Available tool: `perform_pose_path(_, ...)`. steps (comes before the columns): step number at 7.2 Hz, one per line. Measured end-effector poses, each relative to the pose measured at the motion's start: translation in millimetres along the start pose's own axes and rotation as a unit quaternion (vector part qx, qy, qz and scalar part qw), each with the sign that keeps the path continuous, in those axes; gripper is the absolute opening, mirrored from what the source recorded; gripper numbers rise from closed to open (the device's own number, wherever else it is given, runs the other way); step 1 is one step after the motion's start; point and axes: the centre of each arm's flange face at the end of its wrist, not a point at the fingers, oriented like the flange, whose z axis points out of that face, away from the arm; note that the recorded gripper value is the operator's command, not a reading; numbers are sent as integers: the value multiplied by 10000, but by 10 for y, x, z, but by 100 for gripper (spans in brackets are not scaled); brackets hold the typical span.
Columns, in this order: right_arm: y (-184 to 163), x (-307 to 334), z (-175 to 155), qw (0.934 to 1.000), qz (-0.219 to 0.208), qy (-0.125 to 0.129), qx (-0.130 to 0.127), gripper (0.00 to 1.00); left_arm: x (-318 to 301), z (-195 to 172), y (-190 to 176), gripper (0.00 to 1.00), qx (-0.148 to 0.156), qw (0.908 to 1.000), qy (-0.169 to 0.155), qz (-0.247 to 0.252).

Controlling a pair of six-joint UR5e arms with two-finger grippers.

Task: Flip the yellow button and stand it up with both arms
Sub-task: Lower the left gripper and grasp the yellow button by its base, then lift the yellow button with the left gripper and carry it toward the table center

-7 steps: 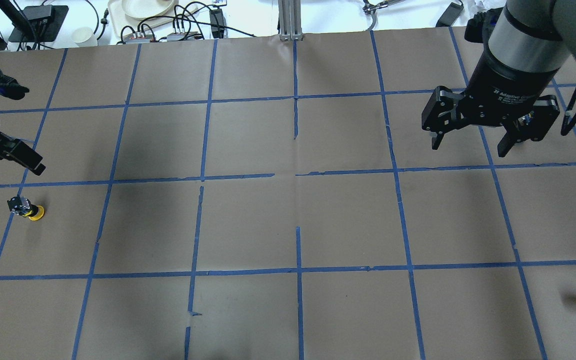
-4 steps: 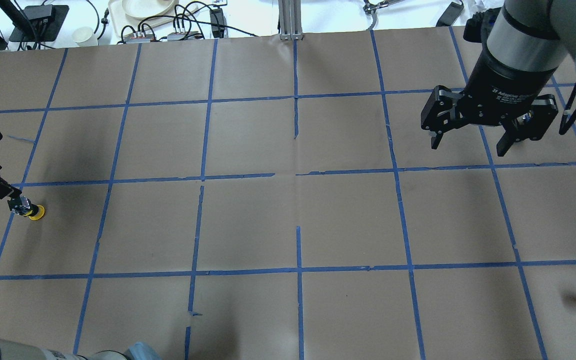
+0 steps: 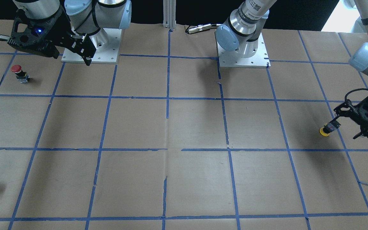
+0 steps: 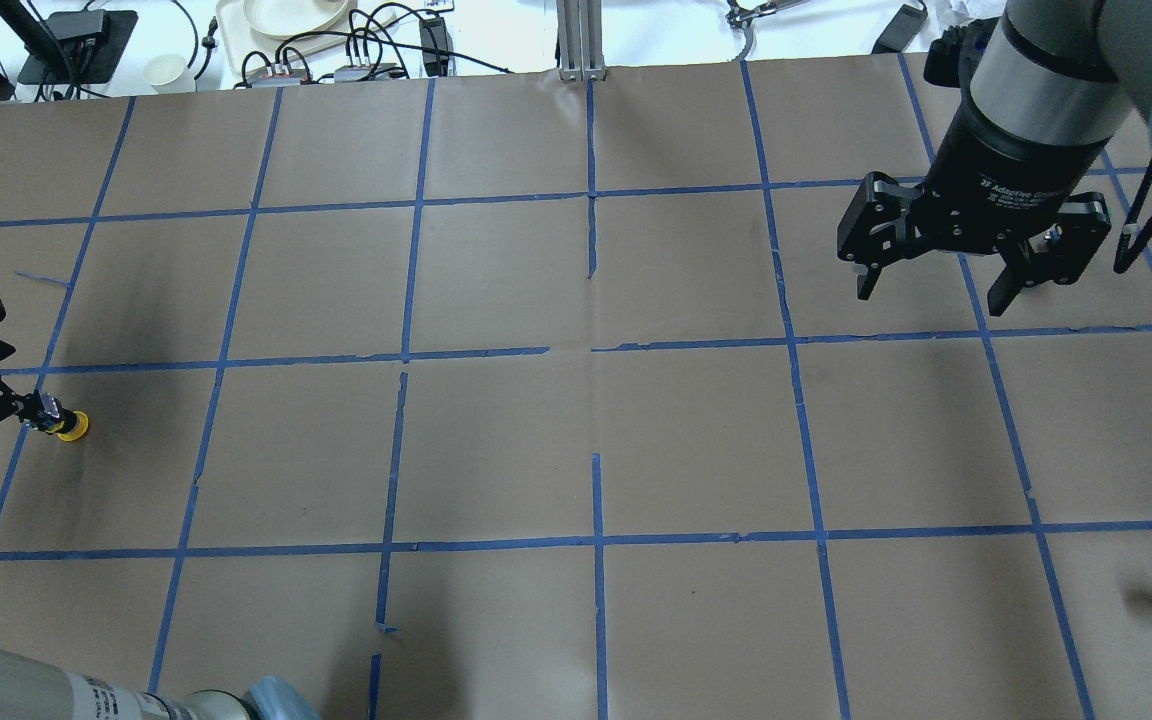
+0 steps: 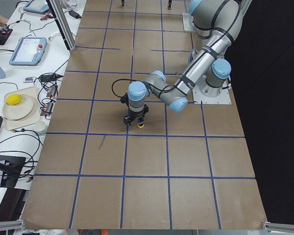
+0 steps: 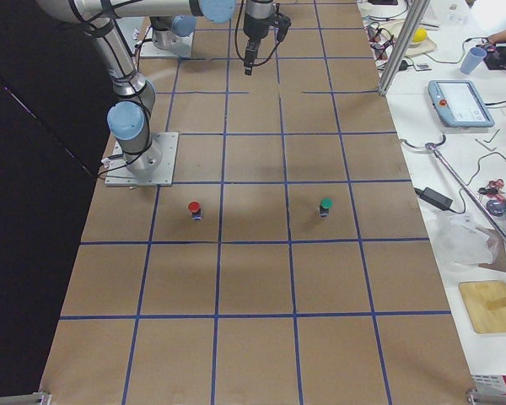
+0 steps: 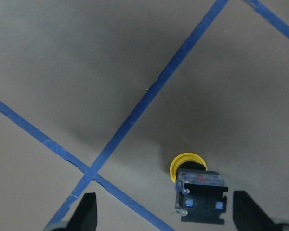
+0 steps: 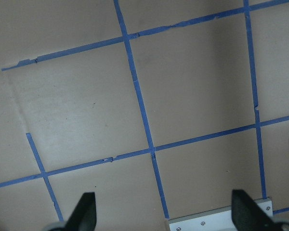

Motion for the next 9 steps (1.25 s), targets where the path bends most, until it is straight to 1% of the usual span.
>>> perform_pose_path(1, -6, -1, 3, 10000, 0, 0, 2, 100, 58, 18, -3, 99, -7, 10000, 40, -15)
perform_pose_path(2, -8, -2, 4, 10000, 0, 1, 4, 100, 105, 59, -4, 95, -18, 10000, 94, -25)
perform_pose_path(3, -8, -2, 5, 10000, 0, -1, 0, 100, 138, 110, 1, 95, -46, 9999, 148, -37)
perform_pose_path(4, -6, -4, 4, 10000, 0, -9, -4, 100, 162, 155, 7, 91, -79, 9998, 196, -61)
perform_pose_path(6, -11, -7, 4, 10000, 67, -20, 1, 100, 194, 237, 34, 71, -248, 9991, 290, -188)
perform_pose_path(7, -18, -8, 10, 9998, 195, -19, -7, 100, 196, 269, 41, 57, -295, 9988, 315, -230)
perform_pose_path(8, -30, -11, 16, 9996, 290, -19, -15, 100, 195, 290, 40, 39, -310, 9987, 328, -243)
perform_pose_path(9, -44, -15, 19, 9994, 339, -21, -20, 100, 195, 288, 34, 27, -314, 9987, 323, -238)
